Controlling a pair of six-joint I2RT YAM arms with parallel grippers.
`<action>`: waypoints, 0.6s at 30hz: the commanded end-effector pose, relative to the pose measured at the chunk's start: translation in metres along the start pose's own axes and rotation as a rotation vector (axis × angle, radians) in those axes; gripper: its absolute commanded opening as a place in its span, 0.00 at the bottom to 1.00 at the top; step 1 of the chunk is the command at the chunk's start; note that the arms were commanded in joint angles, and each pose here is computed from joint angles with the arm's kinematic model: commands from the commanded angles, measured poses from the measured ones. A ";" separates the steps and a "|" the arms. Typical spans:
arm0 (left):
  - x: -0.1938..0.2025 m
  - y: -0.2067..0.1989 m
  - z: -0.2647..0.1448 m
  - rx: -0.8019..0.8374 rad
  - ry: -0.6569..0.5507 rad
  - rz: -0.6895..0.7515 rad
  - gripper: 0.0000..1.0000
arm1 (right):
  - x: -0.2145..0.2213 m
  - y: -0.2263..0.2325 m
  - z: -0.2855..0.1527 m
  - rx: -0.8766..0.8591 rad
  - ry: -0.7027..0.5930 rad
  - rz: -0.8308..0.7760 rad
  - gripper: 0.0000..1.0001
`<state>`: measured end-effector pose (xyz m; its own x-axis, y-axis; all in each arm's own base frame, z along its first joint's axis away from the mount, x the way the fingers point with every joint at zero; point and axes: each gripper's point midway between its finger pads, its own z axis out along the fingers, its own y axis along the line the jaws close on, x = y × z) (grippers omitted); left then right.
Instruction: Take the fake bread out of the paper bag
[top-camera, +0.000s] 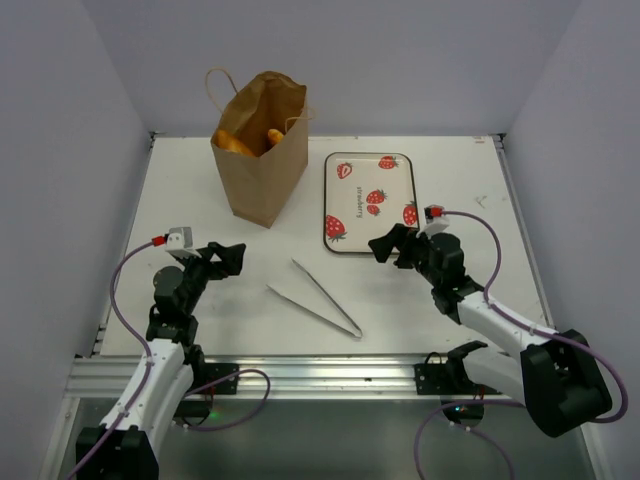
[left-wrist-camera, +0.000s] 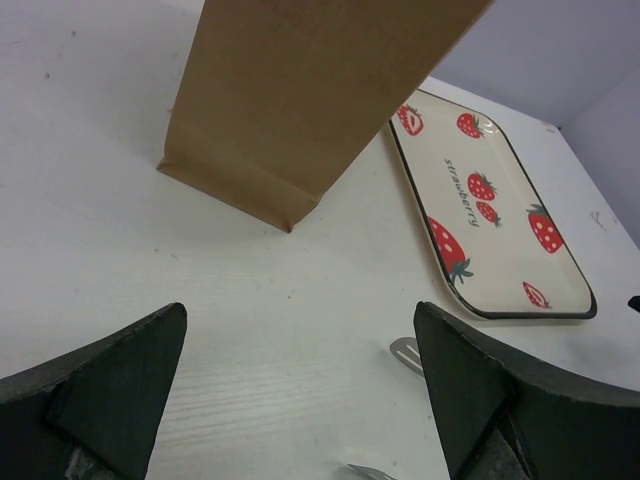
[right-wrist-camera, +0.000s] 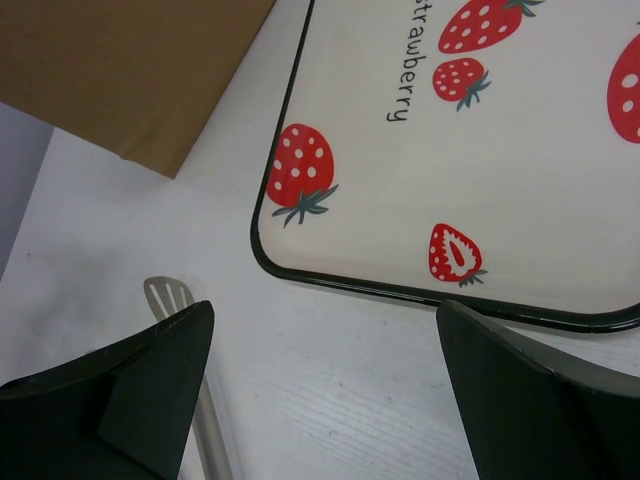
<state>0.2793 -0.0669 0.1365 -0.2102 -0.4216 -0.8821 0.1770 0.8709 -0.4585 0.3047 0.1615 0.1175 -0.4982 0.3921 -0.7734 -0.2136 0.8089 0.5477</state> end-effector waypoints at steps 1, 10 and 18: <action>-0.021 -0.014 0.002 0.046 -0.048 0.037 1.00 | -0.011 0.011 -0.001 -0.052 -0.039 -0.015 0.99; -0.020 -0.013 0.002 0.045 -0.047 0.038 1.00 | -0.006 0.036 -0.002 -0.196 -0.008 -0.064 0.99; -0.019 -0.013 0.003 0.047 -0.045 0.038 0.99 | 0.001 0.052 -0.006 -0.228 0.014 -0.142 0.99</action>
<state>0.2794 -0.0669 0.1368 -0.2092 -0.4217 -0.8823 0.1776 0.8709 -0.4583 0.2875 0.1906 0.1239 -0.5213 0.3062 -0.7966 -0.3858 0.7480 0.5400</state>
